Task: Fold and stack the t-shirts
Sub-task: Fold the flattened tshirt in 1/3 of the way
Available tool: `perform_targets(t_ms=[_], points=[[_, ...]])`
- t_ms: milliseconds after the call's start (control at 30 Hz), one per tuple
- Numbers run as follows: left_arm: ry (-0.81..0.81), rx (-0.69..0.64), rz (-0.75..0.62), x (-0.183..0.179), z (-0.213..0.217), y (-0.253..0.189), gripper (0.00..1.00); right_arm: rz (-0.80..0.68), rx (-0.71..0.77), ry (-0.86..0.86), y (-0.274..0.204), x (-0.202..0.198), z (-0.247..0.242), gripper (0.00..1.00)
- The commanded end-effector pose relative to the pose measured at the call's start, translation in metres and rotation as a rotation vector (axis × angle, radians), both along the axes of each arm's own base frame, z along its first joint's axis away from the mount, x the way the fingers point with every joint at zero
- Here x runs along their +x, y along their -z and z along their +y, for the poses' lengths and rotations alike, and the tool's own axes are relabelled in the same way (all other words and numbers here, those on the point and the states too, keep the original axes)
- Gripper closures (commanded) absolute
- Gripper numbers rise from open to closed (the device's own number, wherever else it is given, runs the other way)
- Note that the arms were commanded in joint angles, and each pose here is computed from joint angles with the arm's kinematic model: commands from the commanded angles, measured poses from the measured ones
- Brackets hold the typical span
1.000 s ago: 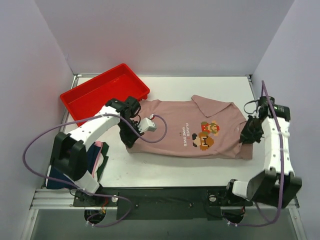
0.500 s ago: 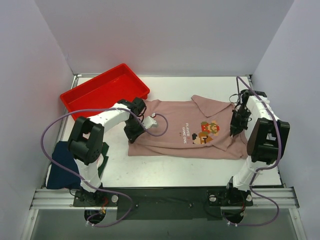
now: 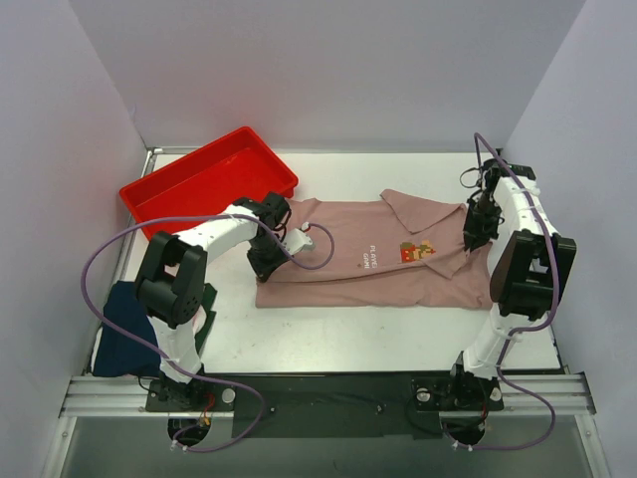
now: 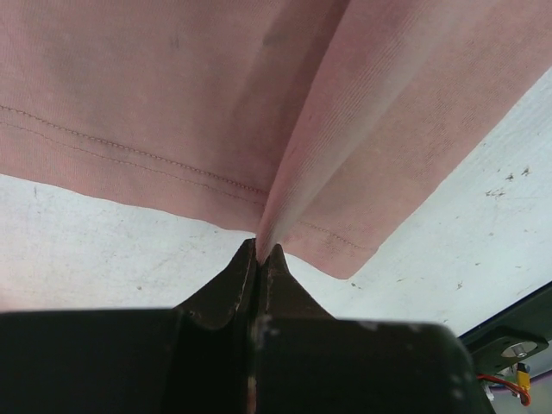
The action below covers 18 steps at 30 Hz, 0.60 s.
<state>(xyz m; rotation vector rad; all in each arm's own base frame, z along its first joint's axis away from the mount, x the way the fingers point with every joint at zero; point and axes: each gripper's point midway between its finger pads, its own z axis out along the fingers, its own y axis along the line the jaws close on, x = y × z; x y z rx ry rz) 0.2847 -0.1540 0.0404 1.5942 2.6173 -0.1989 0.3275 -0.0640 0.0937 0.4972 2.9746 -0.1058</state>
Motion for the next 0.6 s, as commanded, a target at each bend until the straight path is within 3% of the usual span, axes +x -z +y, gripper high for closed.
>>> perform_targets(t_ms=[0, 333, 467, 533, 567], points=[[-0.005, -0.008, -0.044, 0.014, -0.002, -0.004, 1.00, 0.007, -0.025, -0.014, -0.012, 0.007, -0.007, 1.00], [-0.014, 0.018, -0.107, 0.031, 0.000, -0.007, 0.99, 0.064, 0.001, -0.022, 0.002, 0.004, -0.007, 1.00], [-0.055, 0.009, -0.163, 0.046, -0.004, -0.015, 0.75, 0.065, 0.011, -0.023, 0.005, 0.007, -0.006, 0.99], [-0.103, -0.012, -0.218, 0.058, -0.007, -0.022, 0.67, 0.051, 0.029, -0.018, 0.006, 0.015, -0.003, 0.92], [-0.134, -0.026, -0.271, 0.070, -0.009, -0.025, 0.62, 0.054, 0.041, -0.017, 0.010, 0.018, -0.002, 0.80]])
